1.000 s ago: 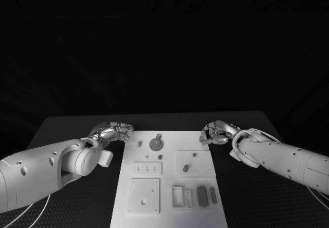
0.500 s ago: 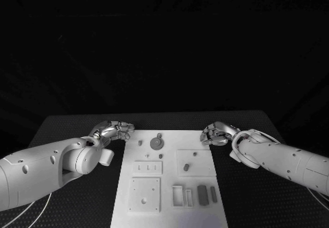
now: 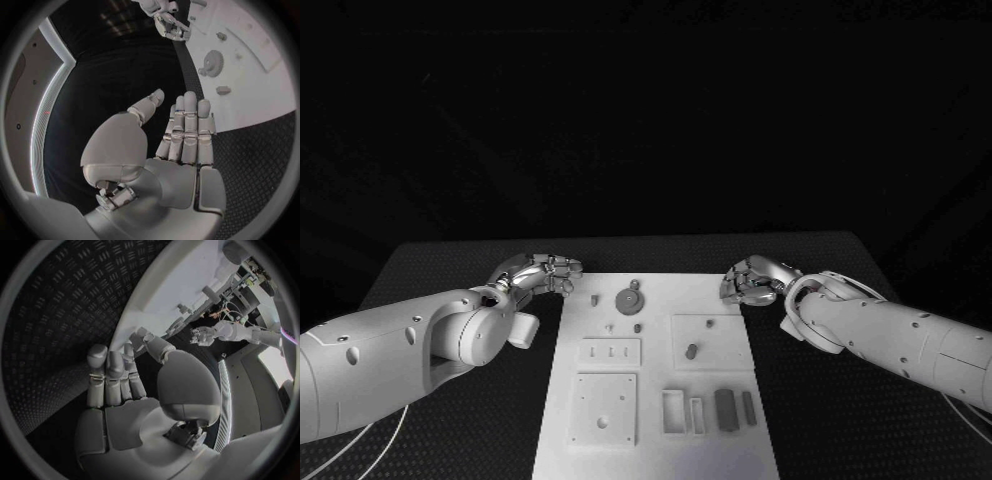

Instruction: Assemble the parts on the task board

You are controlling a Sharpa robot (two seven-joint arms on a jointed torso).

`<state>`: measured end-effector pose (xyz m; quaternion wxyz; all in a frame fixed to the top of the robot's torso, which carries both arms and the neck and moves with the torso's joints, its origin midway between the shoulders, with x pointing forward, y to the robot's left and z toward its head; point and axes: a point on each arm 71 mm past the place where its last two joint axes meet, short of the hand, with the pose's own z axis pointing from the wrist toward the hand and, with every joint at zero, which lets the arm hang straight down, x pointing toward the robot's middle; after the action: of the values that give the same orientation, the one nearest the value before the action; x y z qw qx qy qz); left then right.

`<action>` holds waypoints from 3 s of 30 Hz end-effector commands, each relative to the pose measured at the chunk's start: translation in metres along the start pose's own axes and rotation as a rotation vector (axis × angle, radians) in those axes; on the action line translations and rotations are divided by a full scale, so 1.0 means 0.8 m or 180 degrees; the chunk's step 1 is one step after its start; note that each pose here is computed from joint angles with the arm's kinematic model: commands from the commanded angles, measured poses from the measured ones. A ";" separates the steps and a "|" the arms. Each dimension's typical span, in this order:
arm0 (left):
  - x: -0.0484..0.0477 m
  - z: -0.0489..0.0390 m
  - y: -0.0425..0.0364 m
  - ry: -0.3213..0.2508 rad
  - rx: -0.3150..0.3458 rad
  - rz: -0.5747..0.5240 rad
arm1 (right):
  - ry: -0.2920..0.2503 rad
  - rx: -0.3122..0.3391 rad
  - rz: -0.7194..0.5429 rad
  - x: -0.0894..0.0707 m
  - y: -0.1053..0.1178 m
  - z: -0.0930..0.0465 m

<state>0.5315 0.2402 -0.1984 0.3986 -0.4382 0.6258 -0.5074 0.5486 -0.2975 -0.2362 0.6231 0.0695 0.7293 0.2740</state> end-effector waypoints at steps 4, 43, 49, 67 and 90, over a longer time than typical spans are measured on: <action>0.003 0.000 -0.0018 0.0060 0.0042 -0.0004 | -0.0022 0.0000 -0.0034 0.001 0.002 0.001; 0.002 0.000 -0.0016 0.0060 0.0040 -0.0004 | -0.0050 -0.0031 -0.0080 0.014 0.010 0.003; 0.005 0.001 -0.0019 0.0086 0.0036 -0.0005 | -0.0237 0.0029 0.0025 0.009 0.010 0.001; 0.022 0.007 -0.0268 0.0493 -0.0008 0.0389 | -0.0110 -0.0053 -0.0457 -0.018 0.083 0.014; 0.085 0.017 -0.0396 0.1316 -0.0626 0.0817 | -0.0088 -0.0736 -0.0939 0.019 0.233 0.023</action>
<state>0.5338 0.1737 -0.1704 0.3102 -0.3003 0.7667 -0.4752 0.5193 -0.1303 -0.1606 0.6646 -0.0969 0.6887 0.2730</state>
